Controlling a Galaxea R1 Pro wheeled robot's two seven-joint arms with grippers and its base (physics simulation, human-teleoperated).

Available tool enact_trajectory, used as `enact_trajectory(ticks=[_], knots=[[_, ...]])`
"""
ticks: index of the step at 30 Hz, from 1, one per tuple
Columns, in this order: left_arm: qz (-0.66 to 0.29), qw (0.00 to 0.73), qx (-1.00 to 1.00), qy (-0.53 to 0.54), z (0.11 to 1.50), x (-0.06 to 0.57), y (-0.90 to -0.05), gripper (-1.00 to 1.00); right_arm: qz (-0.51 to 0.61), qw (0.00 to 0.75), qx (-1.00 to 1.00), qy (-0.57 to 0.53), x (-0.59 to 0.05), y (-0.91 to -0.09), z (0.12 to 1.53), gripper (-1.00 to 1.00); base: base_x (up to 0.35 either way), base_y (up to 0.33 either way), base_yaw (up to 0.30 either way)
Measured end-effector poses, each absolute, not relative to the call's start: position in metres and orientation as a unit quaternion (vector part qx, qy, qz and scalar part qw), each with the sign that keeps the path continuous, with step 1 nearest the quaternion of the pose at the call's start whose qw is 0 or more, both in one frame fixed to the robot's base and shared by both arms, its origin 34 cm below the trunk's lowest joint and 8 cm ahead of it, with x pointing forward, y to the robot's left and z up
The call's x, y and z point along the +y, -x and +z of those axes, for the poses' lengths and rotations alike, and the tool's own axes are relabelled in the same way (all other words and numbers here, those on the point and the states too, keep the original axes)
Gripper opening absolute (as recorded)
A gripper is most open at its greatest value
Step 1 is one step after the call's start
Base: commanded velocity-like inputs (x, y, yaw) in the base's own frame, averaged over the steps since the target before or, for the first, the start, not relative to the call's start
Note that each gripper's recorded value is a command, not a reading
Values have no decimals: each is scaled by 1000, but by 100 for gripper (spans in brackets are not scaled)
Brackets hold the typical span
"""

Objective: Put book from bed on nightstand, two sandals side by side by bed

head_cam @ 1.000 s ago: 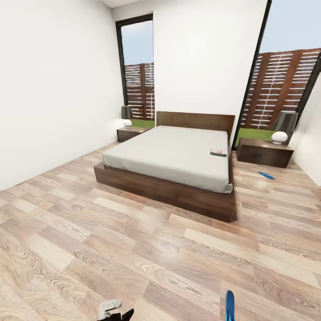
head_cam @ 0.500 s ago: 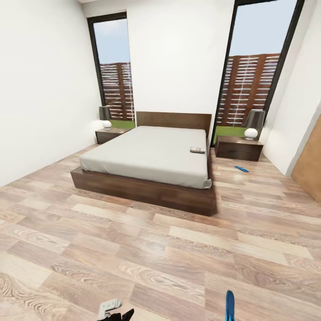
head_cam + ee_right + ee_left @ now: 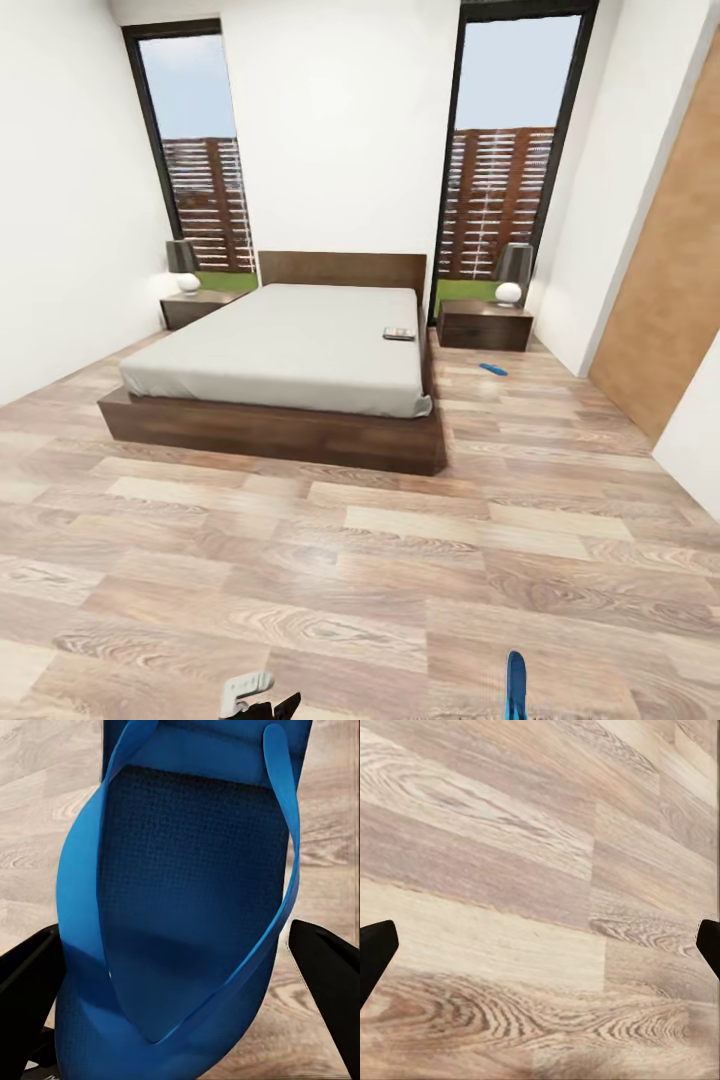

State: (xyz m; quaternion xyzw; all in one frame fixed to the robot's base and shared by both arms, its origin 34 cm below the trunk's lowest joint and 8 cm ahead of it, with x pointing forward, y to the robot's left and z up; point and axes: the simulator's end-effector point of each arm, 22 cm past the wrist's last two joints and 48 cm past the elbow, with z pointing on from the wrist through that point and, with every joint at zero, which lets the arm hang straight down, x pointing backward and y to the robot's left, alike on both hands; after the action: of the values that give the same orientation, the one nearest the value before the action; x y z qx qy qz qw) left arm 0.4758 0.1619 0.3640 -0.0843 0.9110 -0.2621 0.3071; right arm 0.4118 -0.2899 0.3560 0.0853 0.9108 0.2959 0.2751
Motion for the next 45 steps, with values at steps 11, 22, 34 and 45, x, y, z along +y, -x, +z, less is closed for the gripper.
enact_trajectory(ticks=[11,22,34,45], knots=[[-262,307,911,84,364,162,-476,100,296,275,911,-85,-290,-412,356,-100,0,0,-286],[-263,308,911,84,365,161,-476,100,296,276,910,-85,-290,-412,357,-100,0,0,-285],[-263,313,909,82,368,161,-479,100,296,280,909,-84,-290,-415,359,-100,0,0,-283],[-263,318,907,81,371,160,-481,100,297,283,908,-82,-290,-417,361,-100,0,0,-280]])
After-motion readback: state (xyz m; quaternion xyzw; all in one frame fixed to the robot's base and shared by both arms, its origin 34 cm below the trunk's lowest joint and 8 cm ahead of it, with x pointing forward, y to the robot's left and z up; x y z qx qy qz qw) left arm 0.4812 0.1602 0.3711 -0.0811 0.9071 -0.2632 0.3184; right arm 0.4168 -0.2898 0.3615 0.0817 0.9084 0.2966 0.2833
